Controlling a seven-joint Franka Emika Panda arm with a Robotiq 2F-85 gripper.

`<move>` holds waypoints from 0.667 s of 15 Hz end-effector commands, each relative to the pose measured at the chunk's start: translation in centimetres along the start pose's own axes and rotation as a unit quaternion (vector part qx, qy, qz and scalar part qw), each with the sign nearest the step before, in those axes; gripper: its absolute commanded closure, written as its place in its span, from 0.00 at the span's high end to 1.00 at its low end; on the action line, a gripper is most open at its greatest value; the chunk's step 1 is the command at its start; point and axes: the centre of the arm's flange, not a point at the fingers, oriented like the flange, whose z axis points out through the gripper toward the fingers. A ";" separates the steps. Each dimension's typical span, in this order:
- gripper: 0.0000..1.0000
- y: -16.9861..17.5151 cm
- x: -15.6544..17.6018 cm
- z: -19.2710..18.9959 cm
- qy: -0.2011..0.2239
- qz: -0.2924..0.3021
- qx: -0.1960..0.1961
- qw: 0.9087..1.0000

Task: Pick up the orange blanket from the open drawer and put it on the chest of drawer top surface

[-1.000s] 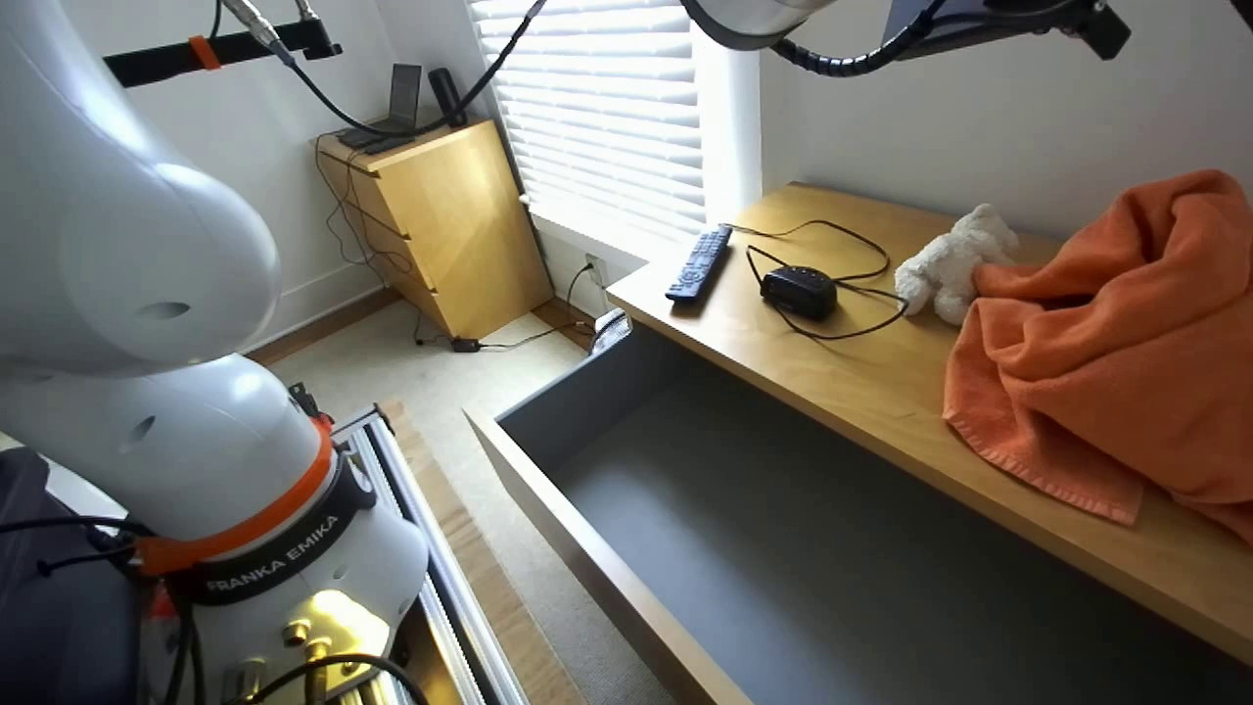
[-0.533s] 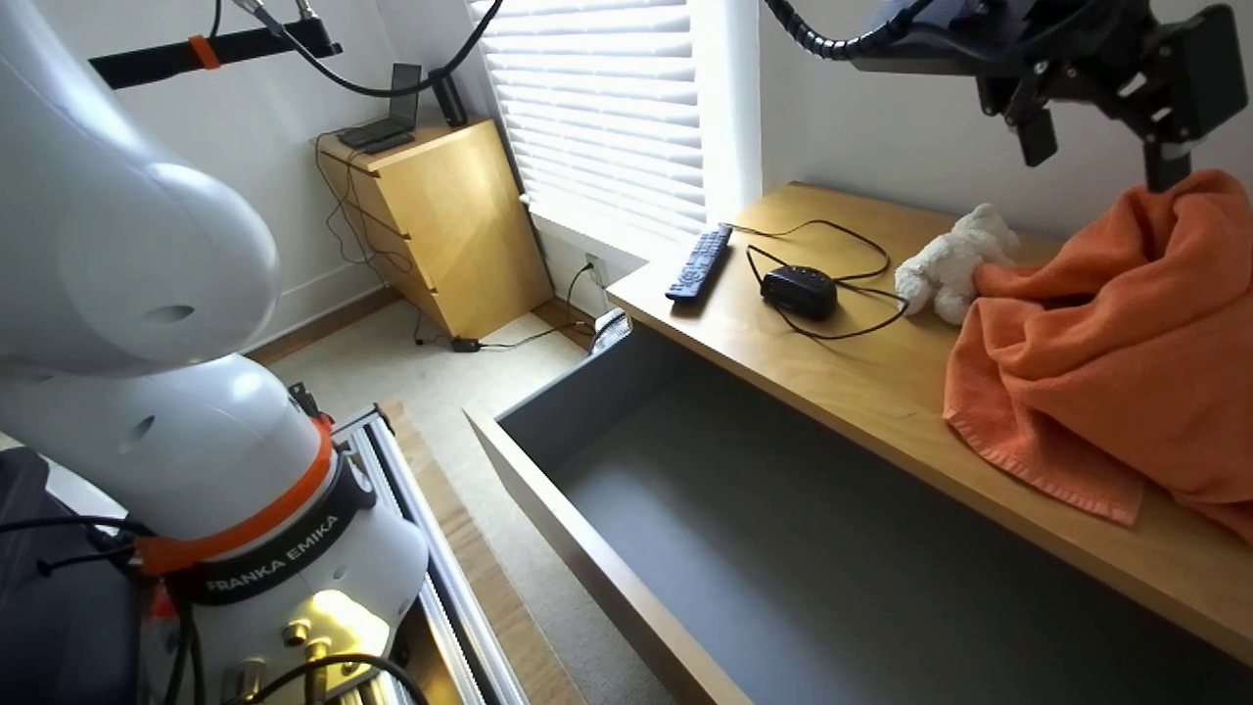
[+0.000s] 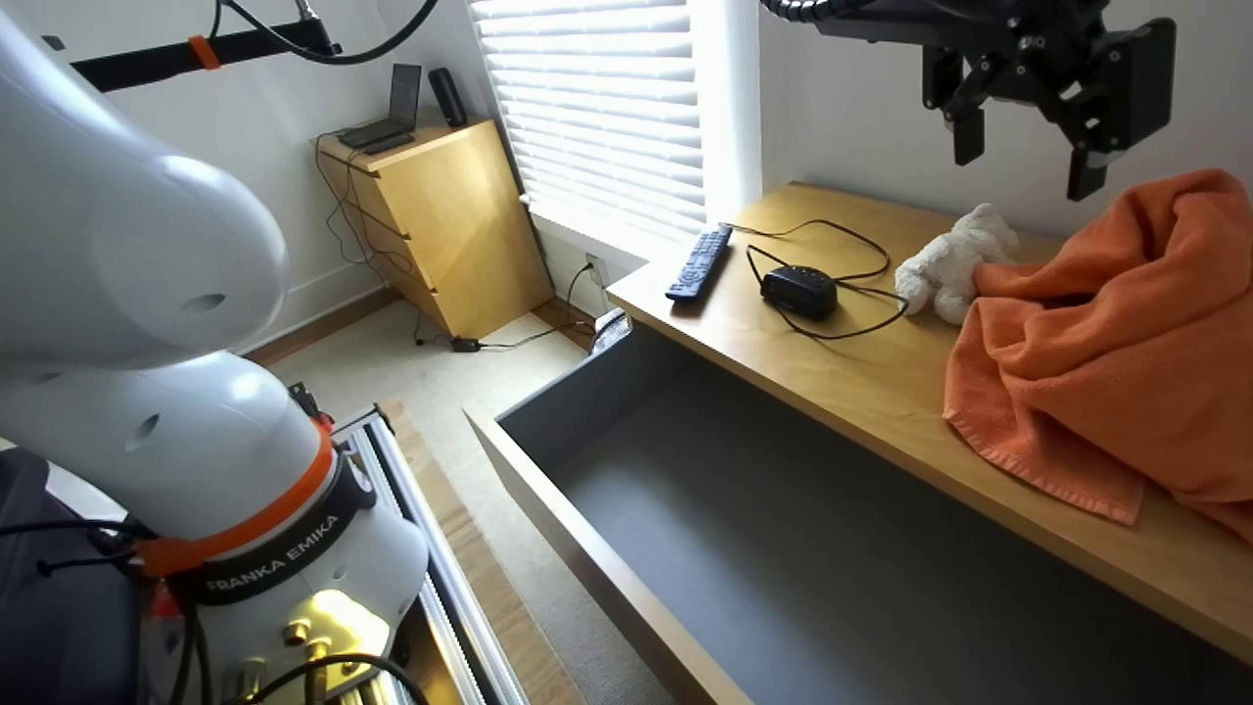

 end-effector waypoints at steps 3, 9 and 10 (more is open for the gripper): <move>1.00 -2.2 -1.9 -4.4 0.006 -0.060 0.033 0.998; 1.00 -3.2 -1.8 -6.4 0.015 -0.122 0.010 0.992; 1.00 -3.5 1.8 -2.6 0.024 -0.108 0.006 0.994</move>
